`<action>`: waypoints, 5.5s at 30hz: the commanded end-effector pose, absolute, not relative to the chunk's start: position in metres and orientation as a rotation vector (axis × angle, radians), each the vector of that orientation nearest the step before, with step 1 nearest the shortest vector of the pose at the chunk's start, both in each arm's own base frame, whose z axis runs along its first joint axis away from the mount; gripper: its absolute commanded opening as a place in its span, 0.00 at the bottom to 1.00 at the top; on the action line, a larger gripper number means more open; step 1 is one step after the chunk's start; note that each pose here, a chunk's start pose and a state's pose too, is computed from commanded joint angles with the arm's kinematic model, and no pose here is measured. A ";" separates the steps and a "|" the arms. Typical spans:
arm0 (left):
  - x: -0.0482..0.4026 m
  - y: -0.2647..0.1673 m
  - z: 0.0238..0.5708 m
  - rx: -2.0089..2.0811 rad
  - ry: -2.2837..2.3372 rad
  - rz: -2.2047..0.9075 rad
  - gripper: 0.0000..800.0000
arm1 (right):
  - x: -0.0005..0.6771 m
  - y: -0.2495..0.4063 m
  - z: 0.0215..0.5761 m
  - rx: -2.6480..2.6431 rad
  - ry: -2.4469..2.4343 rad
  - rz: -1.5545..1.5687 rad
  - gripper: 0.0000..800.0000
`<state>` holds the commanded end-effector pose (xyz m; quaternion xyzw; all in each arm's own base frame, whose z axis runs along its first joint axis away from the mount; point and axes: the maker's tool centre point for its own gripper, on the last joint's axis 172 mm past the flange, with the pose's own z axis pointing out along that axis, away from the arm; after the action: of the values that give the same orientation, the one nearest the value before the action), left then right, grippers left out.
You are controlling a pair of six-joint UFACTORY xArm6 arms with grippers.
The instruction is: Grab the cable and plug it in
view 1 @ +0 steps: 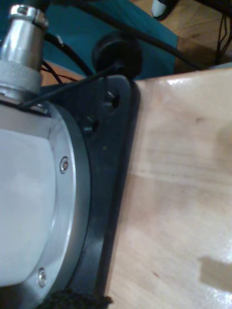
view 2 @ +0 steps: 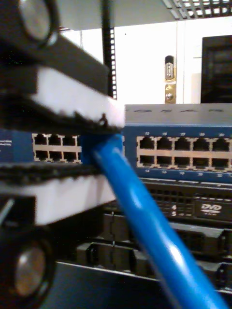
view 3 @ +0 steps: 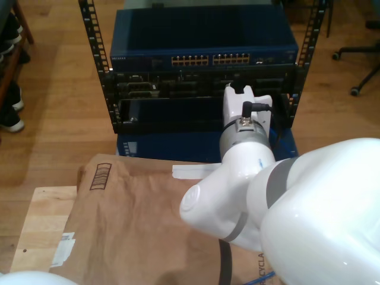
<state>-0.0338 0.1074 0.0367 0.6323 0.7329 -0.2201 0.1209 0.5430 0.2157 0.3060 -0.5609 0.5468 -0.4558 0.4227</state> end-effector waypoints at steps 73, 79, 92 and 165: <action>-0.034 0.107 0.037 1.847 2.141 -0.643 1.00 | 0.603 0.134 0.311 -1.286 1.405 -1.277 0.00; -0.034 0.107 0.037 1.845 2.142 -0.642 1.00 | 0.598 0.129 0.300 -1.212 1.406 -1.321 0.00; -0.034 0.107 0.037 1.845 2.142 -0.643 1.00 | 0.613 0.148 0.295 -1.060 1.379 -1.275 0.00; -0.034 0.107 0.037 1.847 2.141 -0.643 1.00 | 0.656 0.143 0.278 -1.016 1.368 -1.307 0.00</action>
<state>-0.0338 0.1074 0.0367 0.6323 0.7329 -0.2201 0.1209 0.6557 0.1432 0.2784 -0.4157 0.5600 -0.5350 0.4767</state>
